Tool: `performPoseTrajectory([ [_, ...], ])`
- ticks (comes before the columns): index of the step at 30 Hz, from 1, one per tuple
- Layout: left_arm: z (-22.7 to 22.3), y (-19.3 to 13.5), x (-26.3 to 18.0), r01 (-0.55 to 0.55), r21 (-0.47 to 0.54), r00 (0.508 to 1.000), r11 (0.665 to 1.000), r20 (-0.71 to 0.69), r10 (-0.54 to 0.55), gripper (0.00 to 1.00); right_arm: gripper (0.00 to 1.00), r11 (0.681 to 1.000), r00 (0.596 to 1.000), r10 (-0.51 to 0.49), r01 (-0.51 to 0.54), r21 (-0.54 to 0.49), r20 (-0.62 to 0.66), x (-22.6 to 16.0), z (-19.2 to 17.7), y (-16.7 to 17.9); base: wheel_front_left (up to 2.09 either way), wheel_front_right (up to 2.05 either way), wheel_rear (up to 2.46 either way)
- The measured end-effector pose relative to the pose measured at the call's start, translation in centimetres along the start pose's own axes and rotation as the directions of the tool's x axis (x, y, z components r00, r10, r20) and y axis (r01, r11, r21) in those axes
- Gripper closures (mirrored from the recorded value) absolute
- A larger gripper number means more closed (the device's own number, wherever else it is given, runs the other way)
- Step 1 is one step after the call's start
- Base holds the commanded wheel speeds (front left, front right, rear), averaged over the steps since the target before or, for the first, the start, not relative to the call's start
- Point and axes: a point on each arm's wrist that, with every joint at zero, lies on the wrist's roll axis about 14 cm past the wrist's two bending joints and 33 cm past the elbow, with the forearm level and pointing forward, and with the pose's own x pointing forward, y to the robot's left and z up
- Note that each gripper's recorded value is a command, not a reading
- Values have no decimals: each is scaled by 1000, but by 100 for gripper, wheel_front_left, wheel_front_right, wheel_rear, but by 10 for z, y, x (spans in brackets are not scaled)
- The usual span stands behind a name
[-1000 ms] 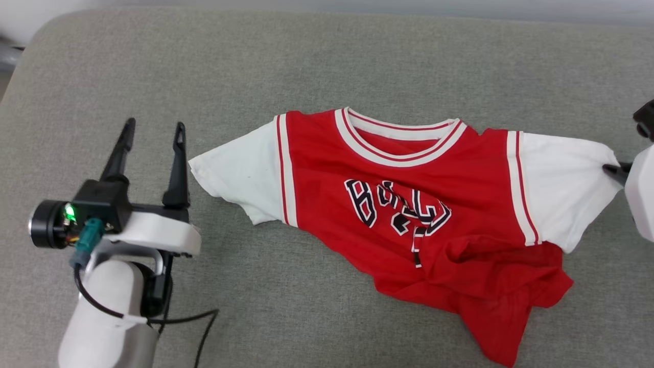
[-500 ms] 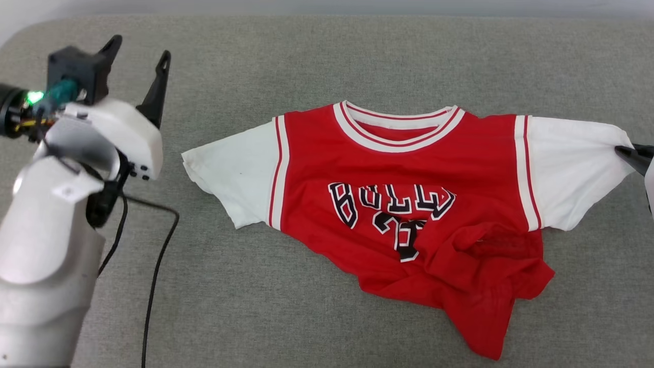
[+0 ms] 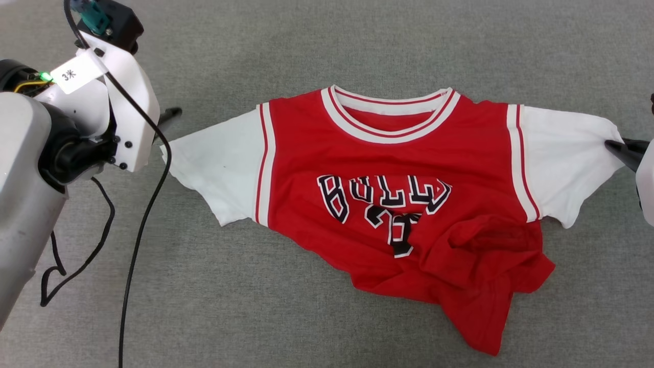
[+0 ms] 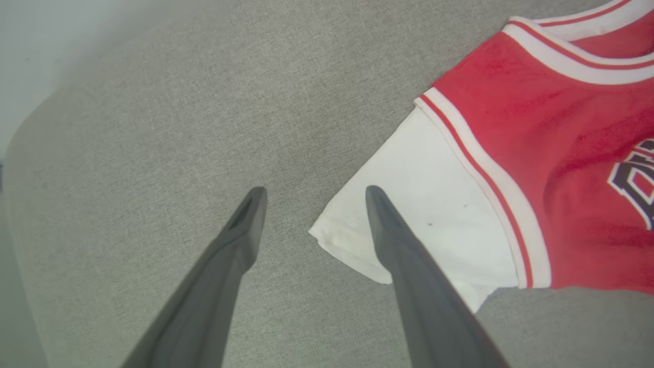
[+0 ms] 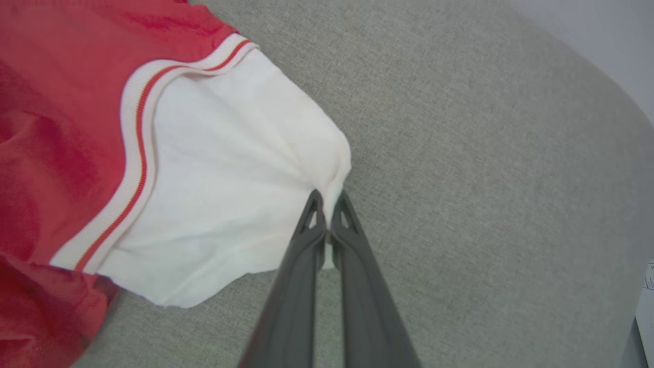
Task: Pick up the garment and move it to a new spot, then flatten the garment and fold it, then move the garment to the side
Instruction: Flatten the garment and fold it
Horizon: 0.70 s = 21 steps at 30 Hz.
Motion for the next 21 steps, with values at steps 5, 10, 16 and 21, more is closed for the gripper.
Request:
performPoseTrajectory([
  [5, -26, -1, 15, 33, -9, 984, 999, -175, -34, 0, 100, 1000, 1000, 6, -6, 2, -15, 7, -5, 0, 0, 0, 0],
  [10, -51, 0, 32, 40, -1, 953, 999, -300, -38, 0, 100, 1000, 1000, 8, -8, 5, -24, 13, -9, -1, 0, 0, 0],
  [16, -79, -12, 55, 82, 0, 915, 997, -395, -76, 0, 100, 1000, 999, 11, -10, 10, -46, 19, -19, -2, 0, 0, 0],
  [21, -96, -16, 64, 96, 15, 890, 995, -448, -79, 0, 100, 1000, 998, 23, -22, 15, -55, 24, -24, 2, 0, 0, 0],
])
